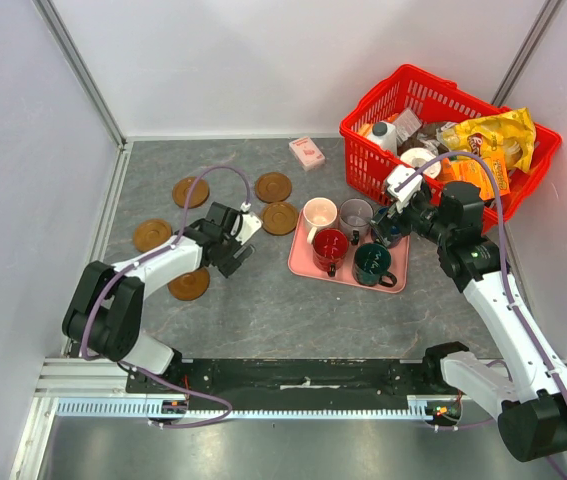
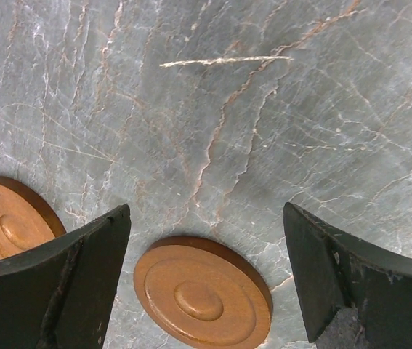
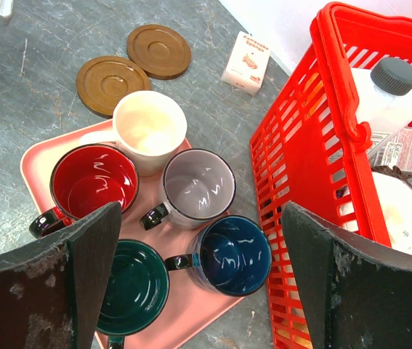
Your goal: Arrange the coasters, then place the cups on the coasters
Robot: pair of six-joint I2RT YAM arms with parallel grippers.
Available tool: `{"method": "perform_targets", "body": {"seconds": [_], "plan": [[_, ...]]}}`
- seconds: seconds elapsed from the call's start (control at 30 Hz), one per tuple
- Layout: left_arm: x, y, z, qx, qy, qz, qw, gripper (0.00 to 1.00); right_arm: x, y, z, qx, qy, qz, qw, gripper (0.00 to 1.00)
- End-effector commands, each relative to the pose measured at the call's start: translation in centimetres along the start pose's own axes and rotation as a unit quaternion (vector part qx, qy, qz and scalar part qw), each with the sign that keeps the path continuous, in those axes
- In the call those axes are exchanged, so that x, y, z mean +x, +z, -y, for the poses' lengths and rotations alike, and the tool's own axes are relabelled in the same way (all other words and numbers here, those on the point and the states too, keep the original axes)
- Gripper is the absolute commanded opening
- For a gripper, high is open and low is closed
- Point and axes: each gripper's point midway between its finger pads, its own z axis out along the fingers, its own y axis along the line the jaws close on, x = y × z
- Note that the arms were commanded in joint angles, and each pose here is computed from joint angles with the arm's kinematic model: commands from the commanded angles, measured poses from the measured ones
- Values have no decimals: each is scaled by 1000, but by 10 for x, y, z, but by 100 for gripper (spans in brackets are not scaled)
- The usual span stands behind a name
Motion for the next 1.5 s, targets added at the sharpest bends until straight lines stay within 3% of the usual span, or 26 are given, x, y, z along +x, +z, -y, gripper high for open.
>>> {"method": "perform_targets", "body": {"seconds": [0.0, 0.6, 0.93, 1.47], "plan": [[-23, -7, -17, -17, -5, 38, 999, 92, -16, -4, 6, 10, -7, 20, 1000, 98], [-139, 42, -59, -32, -55, 75, 995, 90, -6, 1, 9, 15, -8, 4, 1000, 98], [-186, 58, -38, 24, -76, 93, 992, 90, -3, 3, 11, 16, -10, -1, 1000, 98], [-155, 100, -11, 9, -32, 9, 999, 90, -5, 1, 11, 18, -12, 1, 1000, 98]]}}
